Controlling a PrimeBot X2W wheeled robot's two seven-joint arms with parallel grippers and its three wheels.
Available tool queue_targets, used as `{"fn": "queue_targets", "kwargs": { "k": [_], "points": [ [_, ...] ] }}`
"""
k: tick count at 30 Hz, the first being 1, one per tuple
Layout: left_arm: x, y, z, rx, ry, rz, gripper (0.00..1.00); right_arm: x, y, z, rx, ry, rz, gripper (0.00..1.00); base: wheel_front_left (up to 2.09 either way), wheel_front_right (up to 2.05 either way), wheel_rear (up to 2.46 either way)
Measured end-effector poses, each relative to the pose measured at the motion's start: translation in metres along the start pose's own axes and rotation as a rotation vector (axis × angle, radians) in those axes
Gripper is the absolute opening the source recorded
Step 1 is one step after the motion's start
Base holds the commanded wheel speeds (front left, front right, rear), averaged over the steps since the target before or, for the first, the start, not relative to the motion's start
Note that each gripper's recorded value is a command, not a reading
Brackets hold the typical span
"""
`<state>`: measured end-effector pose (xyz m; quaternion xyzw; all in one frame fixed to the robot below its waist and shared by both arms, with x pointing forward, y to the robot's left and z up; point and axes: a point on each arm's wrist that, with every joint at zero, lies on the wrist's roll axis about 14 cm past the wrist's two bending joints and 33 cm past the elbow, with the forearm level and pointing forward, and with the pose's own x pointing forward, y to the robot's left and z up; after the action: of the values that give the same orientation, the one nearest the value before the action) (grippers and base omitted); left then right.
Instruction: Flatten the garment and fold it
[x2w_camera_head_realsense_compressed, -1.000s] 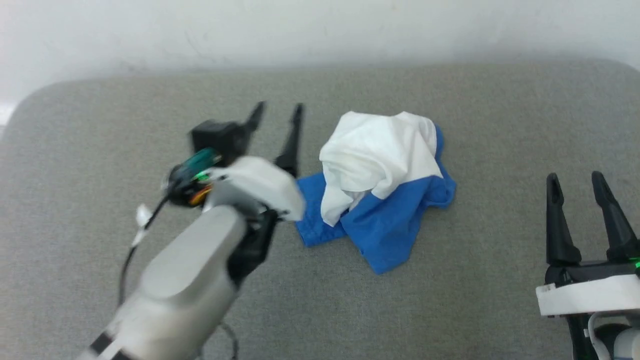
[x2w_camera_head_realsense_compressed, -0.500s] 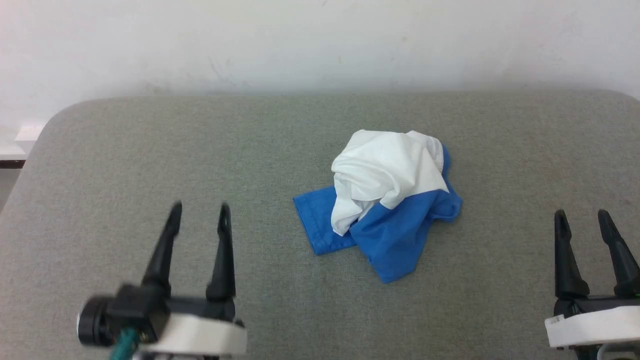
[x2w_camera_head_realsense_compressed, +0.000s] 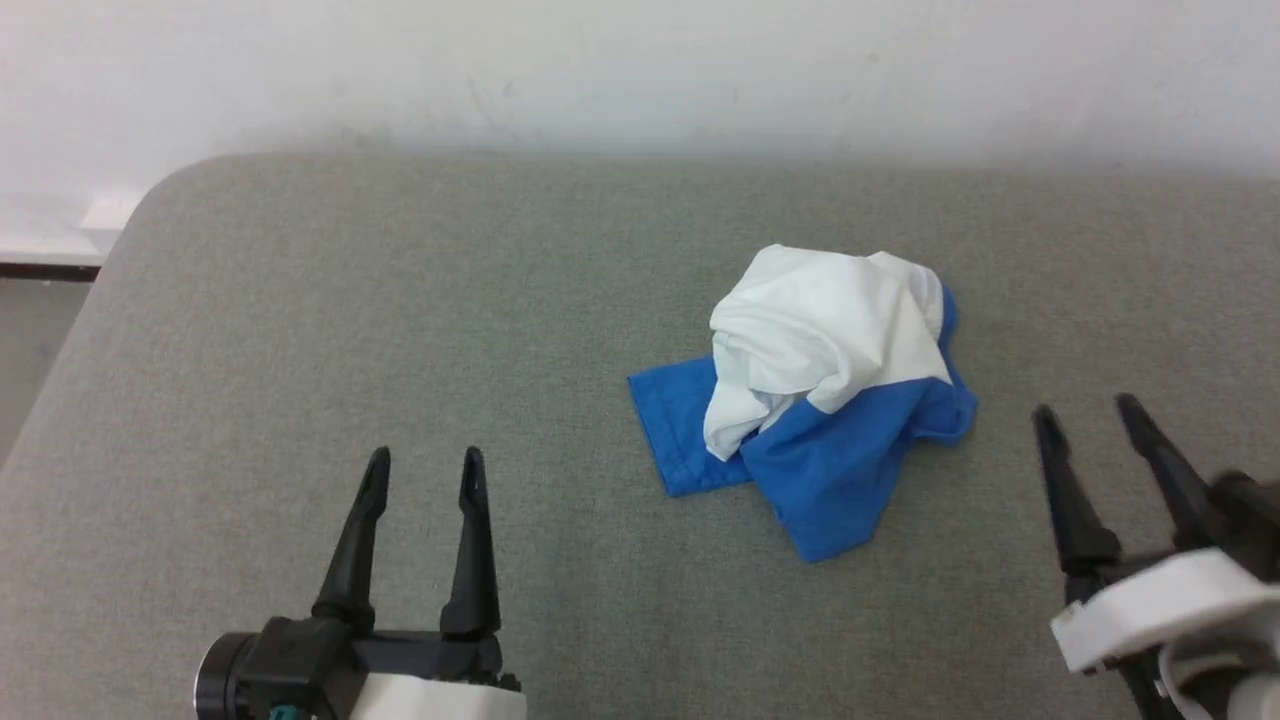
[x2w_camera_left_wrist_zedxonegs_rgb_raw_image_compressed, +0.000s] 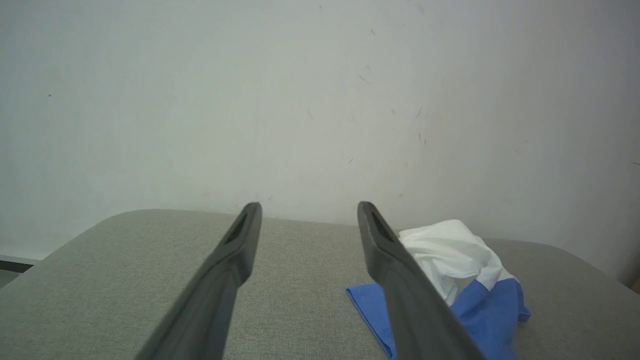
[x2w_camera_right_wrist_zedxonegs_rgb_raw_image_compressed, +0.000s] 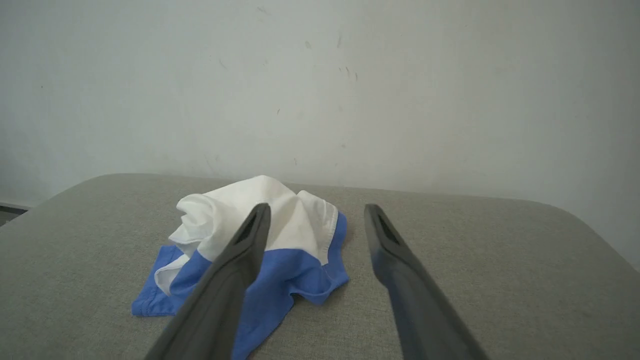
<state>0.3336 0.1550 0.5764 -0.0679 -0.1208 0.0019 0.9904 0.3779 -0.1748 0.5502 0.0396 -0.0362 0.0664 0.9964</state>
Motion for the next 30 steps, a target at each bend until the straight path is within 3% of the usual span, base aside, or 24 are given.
{"fn": "queue_targets", "kwargs": {
  "k": [4, 9, 19, 20, 21, 30],
  "points": [
    [0.004, -0.001, -0.008, -0.013, 0.014, 0.008, 1.0, 0.021, 0.016, -0.027, -0.037, 0.166, 0.119, 1.0, 0.0, 0.0, 0.0],
    [0.01, -0.002, -0.019, -0.028, 0.031, 0.033, 1.0, 0.026, 0.035, -0.088, -0.128, 0.441, 0.271, 1.0, 0.0, 0.0, 0.0],
    [0.017, 0.012, -0.036, -0.012, 0.065, 0.096, 1.0, 0.033, 0.062, -0.173, -0.273, 0.692, 0.481, 0.97, 0.0, 0.0, 0.0],
    [0.017, 0.015, -0.038, -0.007, 0.069, 0.105, 1.0, 0.035, 0.063, -0.177, -0.276, 0.701, 0.488, 0.33, 0.0, 0.0, 0.0],
    [0.016, 0.018, -0.039, -0.006, 0.074, 0.113, 1.0, 0.038, 0.065, -0.179, -0.281, 0.706, 0.494, 0.0, 0.0, 0.0, 0.0],
    [0.016, 0.032, -0.039, 0.008, 0.073, 0.147, 1.0, 0.051, 0.07, -0.168, -0.256, 0.663, 0.5, 0.0, 0.0, 0.0, 0.0]
  ]
}}
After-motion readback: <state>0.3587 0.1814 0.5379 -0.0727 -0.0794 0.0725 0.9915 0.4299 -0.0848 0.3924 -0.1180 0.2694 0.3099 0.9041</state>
